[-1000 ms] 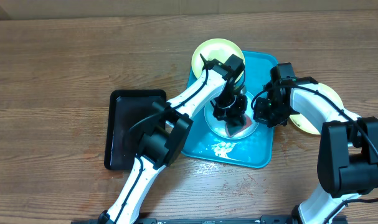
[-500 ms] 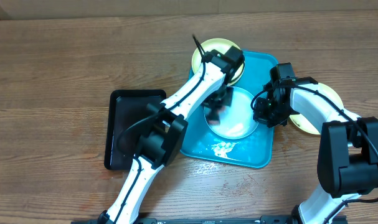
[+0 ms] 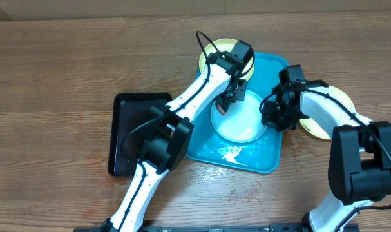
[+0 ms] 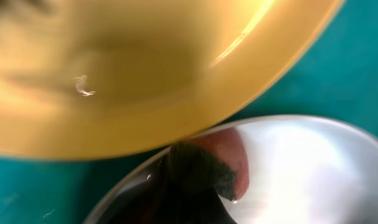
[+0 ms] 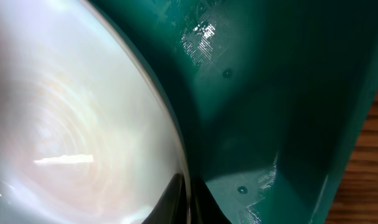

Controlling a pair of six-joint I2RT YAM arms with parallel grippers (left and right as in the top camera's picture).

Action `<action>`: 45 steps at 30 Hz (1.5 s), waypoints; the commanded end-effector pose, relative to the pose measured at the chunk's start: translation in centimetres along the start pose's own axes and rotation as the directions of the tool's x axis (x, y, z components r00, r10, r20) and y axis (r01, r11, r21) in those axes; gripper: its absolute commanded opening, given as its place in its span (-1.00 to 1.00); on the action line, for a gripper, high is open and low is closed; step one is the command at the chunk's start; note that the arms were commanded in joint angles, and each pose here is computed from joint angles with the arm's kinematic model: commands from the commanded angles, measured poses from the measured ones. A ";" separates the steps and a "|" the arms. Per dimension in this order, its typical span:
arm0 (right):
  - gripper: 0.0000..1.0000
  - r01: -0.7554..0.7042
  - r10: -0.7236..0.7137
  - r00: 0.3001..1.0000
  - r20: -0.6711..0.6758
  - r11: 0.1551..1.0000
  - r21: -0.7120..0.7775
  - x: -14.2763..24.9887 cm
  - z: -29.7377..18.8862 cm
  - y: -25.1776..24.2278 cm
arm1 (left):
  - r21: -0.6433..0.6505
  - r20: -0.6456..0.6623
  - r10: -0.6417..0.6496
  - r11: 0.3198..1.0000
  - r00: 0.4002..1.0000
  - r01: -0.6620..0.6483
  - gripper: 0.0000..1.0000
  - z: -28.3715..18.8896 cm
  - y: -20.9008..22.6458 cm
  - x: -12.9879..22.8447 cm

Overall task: Clean dirty plates on tray and stack at the side
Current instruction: 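Scrub the white plate with the sponge while the right gripper holds it, then return the sponge to the black tray with the left gripper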

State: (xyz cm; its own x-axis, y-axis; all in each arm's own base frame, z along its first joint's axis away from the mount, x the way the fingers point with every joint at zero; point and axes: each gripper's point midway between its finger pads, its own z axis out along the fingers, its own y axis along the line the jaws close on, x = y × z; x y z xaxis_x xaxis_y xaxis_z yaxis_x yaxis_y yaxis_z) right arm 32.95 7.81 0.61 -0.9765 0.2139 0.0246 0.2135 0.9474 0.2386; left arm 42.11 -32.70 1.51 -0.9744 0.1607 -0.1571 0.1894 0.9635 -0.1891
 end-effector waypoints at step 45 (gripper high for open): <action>-0.92 -0.008 0.013 0.999 -0.042 0.995 0.104 1.3 1.1 -2.5 | -0.164 -0.019 -0.113 0.980 0.993 0.109 -0.91 -11.9 4.9 2.0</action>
State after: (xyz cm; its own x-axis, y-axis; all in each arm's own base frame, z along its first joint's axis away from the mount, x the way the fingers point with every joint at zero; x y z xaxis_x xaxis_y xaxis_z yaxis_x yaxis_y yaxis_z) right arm 32.53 7.79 0.60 -0.9750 0.2181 0.0420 0.2218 0.9461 0.2359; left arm 37.91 -25.29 4.74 -0.9988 0.0309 0.0369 0.0323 0.9988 0.0379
